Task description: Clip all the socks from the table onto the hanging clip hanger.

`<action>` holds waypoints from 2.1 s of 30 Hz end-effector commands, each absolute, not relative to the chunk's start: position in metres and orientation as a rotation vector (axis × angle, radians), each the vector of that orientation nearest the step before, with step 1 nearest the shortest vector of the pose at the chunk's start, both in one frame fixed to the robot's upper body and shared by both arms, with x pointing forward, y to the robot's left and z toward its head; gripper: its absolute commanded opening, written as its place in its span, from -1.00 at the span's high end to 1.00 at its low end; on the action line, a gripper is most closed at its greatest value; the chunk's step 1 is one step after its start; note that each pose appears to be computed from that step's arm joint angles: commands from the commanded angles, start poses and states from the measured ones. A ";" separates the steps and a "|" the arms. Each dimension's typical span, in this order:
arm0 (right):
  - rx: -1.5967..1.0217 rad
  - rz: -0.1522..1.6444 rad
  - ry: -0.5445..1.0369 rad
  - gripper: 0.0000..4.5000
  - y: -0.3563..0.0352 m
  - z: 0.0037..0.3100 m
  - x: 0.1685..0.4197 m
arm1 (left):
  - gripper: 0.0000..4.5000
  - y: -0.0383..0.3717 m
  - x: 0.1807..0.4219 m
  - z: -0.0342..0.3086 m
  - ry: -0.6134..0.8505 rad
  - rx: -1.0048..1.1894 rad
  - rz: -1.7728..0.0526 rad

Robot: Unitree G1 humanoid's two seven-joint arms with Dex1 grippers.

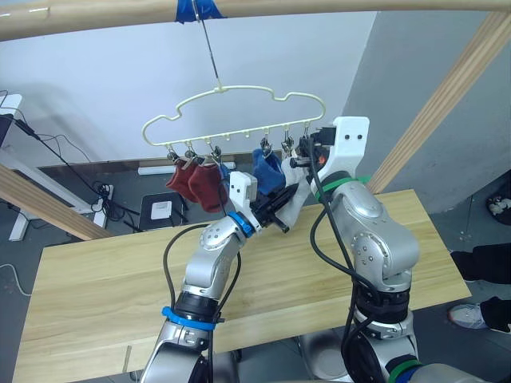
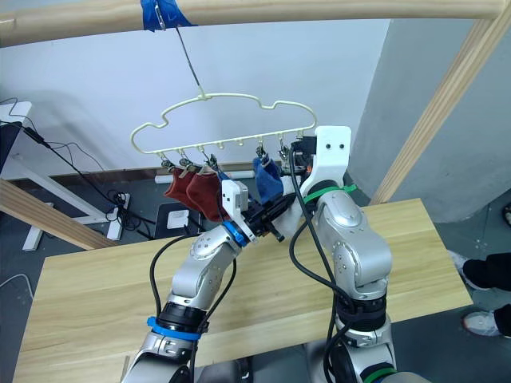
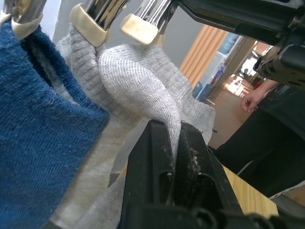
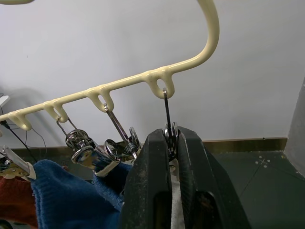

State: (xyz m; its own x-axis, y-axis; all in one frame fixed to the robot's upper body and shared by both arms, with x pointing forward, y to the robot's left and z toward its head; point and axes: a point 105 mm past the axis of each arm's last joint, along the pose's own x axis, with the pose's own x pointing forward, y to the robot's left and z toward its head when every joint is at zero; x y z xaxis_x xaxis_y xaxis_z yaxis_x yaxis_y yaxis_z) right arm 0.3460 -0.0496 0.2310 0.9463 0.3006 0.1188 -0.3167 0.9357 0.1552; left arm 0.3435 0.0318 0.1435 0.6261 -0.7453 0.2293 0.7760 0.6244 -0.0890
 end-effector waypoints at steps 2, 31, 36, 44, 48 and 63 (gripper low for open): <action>0.180 0.325 -0.161 1.00 -0.049 0.246 0.338 | 1.00 0.032 0.340 0.164 -0.242 -0.231 -0.884; 0.093 0.450 -0.185 -0.72 -0.065 0.248 0.317 | -0.13 0.036 0.333 0.136 -0.149 0.066 -0.953; -0.061 0.549 -0.154 -0.72 -0.083 0.236 0.304 | -0.80 0.060 0.316 0.118 -0.090 0.215 -1.034; -0.326 0.745 -0.066 -0.99 -0.117 0.221 0.296 | -1.00 0.133 0.274 0.126 0.010 0.370 -1.104; -0.445 0.849 -0.036 -0.99 -0.131 0.221 0.296 | -1.00 0.170 0.274 0.139 0.070 0.361 -0.979; -0.662 1.048 0.003 -0.99 -0.166 0.229 0.293 | -1.00 0.291 0.255 0.146 0.342 0.470 -0.600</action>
State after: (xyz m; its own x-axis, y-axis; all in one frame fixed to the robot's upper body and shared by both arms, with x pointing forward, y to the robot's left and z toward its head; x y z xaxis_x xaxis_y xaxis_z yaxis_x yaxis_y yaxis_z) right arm 0.2949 -0.1675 0.2159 0.5208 0.7886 -0.3269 -0.8185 0.3525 -0.4537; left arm 0.2538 0.2845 0.1318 0.7440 -0.4744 -0.4705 0.6364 0.7176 0.2829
